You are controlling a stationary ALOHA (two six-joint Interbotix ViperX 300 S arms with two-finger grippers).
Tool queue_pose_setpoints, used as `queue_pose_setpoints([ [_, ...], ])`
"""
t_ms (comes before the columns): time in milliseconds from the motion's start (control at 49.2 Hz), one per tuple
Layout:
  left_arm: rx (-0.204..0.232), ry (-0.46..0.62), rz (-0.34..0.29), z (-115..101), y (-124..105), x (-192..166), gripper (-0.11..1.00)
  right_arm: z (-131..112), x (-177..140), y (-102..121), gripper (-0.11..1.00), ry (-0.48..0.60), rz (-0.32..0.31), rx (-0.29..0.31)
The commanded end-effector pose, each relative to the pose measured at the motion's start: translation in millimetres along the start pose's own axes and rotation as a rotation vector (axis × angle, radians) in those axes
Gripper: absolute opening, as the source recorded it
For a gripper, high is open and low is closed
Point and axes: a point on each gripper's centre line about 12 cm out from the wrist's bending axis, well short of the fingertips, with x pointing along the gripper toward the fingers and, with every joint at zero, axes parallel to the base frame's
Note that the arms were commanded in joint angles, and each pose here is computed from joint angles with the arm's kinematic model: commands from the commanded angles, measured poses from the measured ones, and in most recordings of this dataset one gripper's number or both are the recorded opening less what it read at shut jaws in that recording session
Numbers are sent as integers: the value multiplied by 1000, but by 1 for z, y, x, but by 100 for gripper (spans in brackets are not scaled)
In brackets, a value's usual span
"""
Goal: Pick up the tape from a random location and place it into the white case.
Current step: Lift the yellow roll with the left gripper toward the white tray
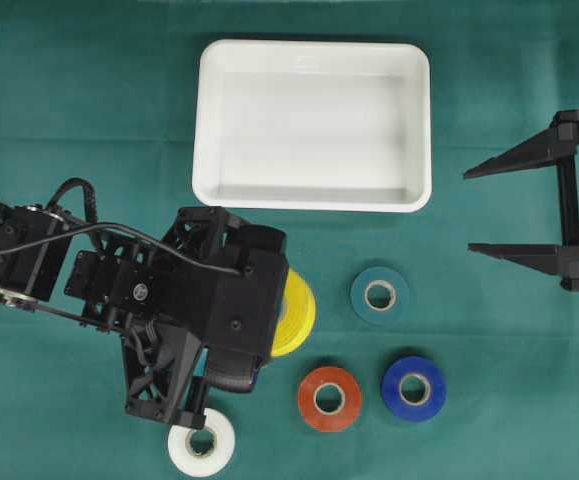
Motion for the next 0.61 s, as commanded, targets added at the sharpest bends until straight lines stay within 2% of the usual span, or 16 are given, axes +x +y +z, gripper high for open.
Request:
queue_pose_setpoints([
  [0,3,-55,-3,10,-1,-17,23,7,1,0,90,-15,0,3],
  [224,-24,-49,29,10,16,-16,23,6,1,0,90,-14,0,2],
  [366,-55,-39,73,10,41,-11,23,6,1,0,90,-12,0,-3],
  [590,-53,-26,142,13,82,-5,23,5,1,0,90,0,0,-5],
])
